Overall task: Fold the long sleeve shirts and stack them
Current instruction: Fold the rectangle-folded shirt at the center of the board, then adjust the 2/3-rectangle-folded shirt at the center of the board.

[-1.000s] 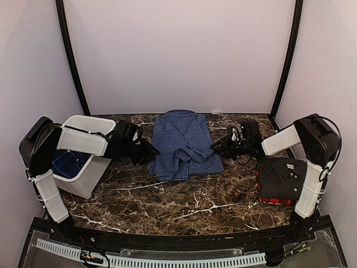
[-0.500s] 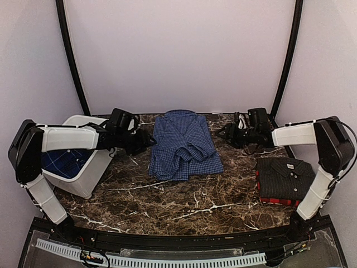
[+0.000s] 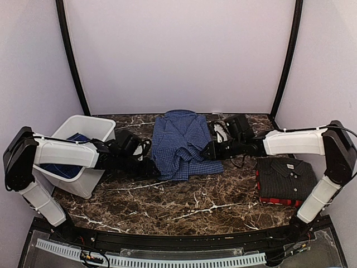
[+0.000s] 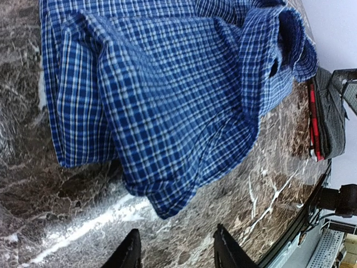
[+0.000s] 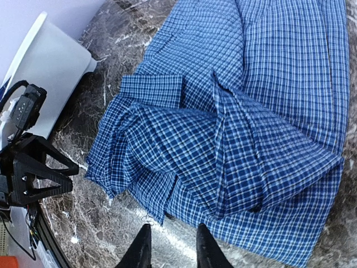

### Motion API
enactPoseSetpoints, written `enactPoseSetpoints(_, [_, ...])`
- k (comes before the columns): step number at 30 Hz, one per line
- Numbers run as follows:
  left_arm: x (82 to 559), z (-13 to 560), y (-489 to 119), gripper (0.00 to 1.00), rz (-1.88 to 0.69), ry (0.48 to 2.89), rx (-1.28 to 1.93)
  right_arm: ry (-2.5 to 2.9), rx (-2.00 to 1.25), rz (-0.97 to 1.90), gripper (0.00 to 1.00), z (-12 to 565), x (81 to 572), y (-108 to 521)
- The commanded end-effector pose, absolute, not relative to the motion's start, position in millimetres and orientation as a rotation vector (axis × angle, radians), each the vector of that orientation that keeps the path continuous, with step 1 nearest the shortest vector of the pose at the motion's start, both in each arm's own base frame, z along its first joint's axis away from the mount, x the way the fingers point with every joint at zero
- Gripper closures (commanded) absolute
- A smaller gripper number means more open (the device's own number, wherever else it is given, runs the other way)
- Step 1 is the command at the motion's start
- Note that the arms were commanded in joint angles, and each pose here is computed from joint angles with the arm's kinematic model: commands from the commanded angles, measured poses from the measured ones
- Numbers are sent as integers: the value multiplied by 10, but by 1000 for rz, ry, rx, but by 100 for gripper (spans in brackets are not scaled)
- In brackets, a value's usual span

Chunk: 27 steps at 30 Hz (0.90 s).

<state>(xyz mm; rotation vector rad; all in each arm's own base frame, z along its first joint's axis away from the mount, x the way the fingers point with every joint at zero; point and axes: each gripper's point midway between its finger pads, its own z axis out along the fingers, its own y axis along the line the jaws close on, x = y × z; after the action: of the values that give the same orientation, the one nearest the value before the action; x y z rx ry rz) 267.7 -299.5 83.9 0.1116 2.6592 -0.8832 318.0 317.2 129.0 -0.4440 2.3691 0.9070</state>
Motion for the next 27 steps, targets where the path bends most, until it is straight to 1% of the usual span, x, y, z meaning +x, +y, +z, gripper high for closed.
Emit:
enactPoseSetpoints(1, [2493, 780, -3069, 54, -943, 2679, 164, 2383, -527, 823, 77, 1164, 3132, 3316])
enactPoseSetpoints(3, [2482, 755, -3107, 51, -952, 2681, 170, 2395, -545, 809, 77, 1102, 3098, 3361])
enactPoseSetpoints(6, [2487, 696, -3147, 48, -958, 2690, 170, 2405, -564, 795, 77, 1052, 3072, 3417])
enactPoseSetpoints(12, [2620, 627, -3245, 49, -939, 2686, 169, 2430, -571, 754, 78, 963, 3093, 3444])
enactPoseSetpoints(15, [2733, 588, -3279, 51, -902, 2676, 167, 2449, -549, 681, 79, 909, 3154, 3381])
enactPoseSetpoints(19, [2965, 727, -3410, 56, -892, 2632, 157, 2462, -538, 594, 79, 867, 3248, 3325])
enactPoseSetpoints(21, [3057, 790, -3441, 62, -895, 2614, 144, 2464, -530, 554, 79, 863, 3298, 3303])
enactPoseSetpoints(24, [3200, 877, -3436, 74, -899, 2591, 107, 2460, -519, 511, 79, 882, 3373, 3278])
enactPoseSetpoints(27, [3392, 983, -3394, 81, -913, 2559, 63, 2453, -486, 455, 79, 901, 3502, 3222])
